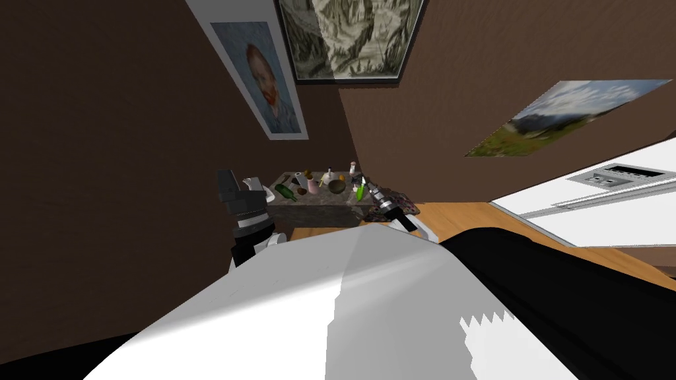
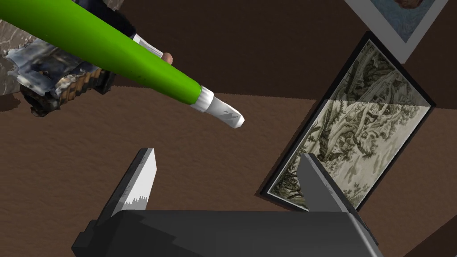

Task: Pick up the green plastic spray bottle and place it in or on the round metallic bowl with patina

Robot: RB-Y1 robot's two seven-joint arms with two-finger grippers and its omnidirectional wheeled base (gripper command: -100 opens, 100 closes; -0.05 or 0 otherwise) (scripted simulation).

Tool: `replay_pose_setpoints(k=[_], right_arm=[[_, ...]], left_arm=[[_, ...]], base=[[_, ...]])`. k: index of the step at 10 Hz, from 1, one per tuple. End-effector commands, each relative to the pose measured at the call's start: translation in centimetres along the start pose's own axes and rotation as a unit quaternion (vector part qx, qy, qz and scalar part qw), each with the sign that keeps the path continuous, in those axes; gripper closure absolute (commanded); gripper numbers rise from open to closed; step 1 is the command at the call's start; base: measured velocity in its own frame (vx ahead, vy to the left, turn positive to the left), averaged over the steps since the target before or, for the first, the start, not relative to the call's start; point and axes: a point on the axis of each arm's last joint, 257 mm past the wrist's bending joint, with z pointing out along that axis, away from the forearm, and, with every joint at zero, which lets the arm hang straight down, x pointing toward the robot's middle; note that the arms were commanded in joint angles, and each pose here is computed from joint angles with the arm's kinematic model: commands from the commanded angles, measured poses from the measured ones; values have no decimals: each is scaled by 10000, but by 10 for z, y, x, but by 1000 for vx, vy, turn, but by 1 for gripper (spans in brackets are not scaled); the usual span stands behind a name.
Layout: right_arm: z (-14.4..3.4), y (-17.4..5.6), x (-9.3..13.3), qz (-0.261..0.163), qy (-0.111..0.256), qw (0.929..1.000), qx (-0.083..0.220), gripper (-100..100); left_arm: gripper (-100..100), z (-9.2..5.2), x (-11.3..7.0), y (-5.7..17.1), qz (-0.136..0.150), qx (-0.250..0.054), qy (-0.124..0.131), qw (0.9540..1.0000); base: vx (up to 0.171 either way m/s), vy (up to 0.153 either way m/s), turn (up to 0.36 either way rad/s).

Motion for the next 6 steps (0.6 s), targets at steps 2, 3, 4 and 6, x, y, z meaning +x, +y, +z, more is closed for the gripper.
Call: replay_pose_setpoints(k=[2,3,4,6], right_arm=[[-7,-31,-3,-302,230,9983,433,-100],[-7,-30,-3,-368,286,9980,429,-100],[-11,-45,-5,-524,393,9958,637,-100],[-15,-60,-8,-704,511,9926,849,-100]], left_arm=[[0,0,0,0,0,0,0,10000],[0,0,0,0,0,0,0,10000],[0,0,0,0,0,0,0,10000],[0,0,0,0,0,0,0,10000]], base=[[-10,85,74],[5,79,19],[-4,78,69],[-3,56,42]])
